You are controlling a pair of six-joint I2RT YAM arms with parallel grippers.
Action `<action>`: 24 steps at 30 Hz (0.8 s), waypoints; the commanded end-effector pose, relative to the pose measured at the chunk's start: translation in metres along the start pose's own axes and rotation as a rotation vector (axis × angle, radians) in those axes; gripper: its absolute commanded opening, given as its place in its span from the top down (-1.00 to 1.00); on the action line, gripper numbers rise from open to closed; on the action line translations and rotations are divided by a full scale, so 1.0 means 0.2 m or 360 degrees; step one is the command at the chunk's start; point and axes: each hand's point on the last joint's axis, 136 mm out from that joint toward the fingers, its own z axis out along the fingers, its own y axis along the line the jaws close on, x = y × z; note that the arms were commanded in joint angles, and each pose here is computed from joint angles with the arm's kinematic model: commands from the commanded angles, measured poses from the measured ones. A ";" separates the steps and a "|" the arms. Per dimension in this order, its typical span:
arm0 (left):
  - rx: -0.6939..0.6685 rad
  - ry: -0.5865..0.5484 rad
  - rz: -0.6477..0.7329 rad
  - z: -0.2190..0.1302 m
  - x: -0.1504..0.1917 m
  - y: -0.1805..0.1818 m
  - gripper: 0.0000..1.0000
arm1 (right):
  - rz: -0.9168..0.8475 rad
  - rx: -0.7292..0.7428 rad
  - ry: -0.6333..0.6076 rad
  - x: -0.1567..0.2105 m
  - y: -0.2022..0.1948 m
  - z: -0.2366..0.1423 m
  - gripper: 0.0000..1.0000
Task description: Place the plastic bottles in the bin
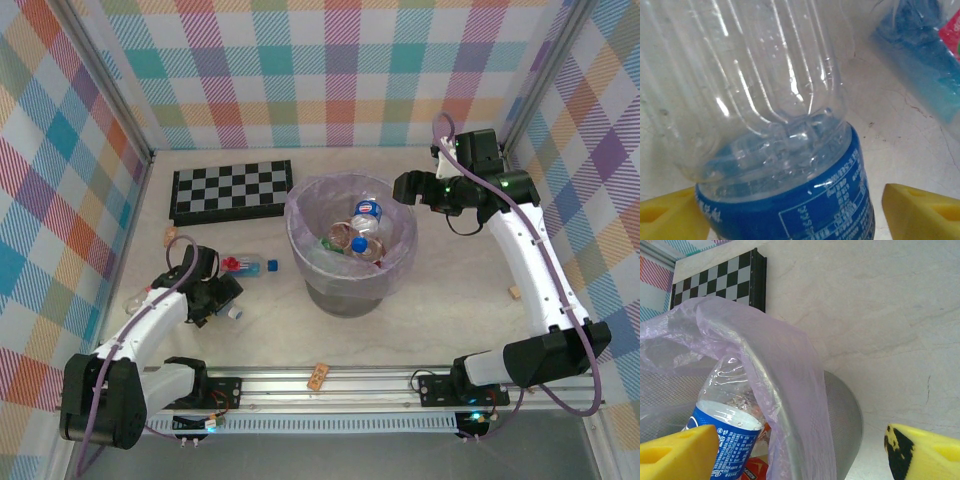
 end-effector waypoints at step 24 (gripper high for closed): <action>0.0160 -0.0399 0.0146 -0.56 -0.25 -0.15 -0.32 | -0.0007 -0.0056 0.0012 -0.01 0.02 0.02 -0.71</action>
